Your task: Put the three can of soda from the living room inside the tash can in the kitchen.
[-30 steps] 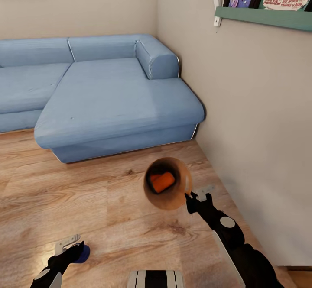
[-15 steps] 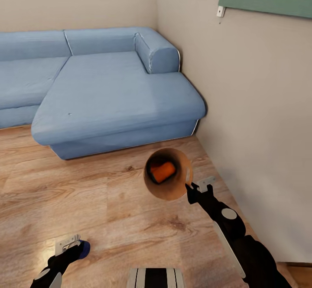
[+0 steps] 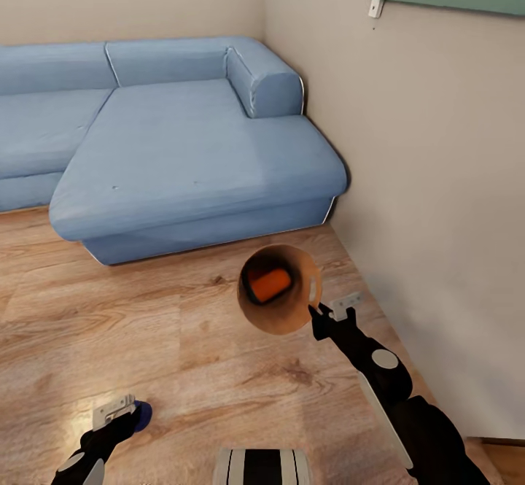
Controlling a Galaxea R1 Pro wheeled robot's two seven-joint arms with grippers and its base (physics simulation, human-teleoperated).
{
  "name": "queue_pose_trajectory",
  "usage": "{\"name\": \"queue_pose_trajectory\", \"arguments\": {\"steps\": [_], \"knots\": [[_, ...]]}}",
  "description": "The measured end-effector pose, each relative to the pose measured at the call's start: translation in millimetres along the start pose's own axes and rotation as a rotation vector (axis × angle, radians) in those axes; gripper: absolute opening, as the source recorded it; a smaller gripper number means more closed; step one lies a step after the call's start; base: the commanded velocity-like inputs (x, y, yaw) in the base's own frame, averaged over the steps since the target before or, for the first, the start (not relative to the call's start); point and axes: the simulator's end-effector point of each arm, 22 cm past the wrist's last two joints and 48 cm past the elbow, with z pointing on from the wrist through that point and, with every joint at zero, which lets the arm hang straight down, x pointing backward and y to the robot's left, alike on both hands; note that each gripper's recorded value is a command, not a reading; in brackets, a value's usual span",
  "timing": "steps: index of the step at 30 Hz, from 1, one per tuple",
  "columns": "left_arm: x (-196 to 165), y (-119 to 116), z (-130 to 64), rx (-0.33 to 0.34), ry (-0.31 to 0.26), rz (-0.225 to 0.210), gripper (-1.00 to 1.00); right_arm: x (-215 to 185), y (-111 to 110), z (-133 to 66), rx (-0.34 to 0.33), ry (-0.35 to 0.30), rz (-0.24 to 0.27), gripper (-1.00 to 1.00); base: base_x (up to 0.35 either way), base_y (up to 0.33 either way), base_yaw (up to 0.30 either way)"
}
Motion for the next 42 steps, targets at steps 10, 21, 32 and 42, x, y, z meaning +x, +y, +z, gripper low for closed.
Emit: {"name": "queue_pose_trajectory", "arguments": {"steps": [10, 21, 32, 42], "knots": [[-2, -1, 0.0, 0.0, -0.007, 0.001, 1.0, 0, 2, 0.1, -0.005, 0.0, 0.002, -1.0, 0.026, -0.019, 0.0], [-3, -1, -0.1, 0.002, -0.01, 0.001, 1.0, 0, 3, 0.4, -0.004, 0.0, 0.0, -1.0, 0.056, -0.042, 0.0], [3, 1, 1.8, 0.0, 0.002, 0.003, 1.0, 8, 3, 3.7, -0.005, 0.015, 0.004, -1.0, 0.001, -0.001, 0.0], [11, 3, 4.6, -0.006, 0.018, 0.006, 1.0, 18, 5, 7.9, -0.01, 0.031, 0.009, -1.0, 0.0, 0.0, 0.0]]}}
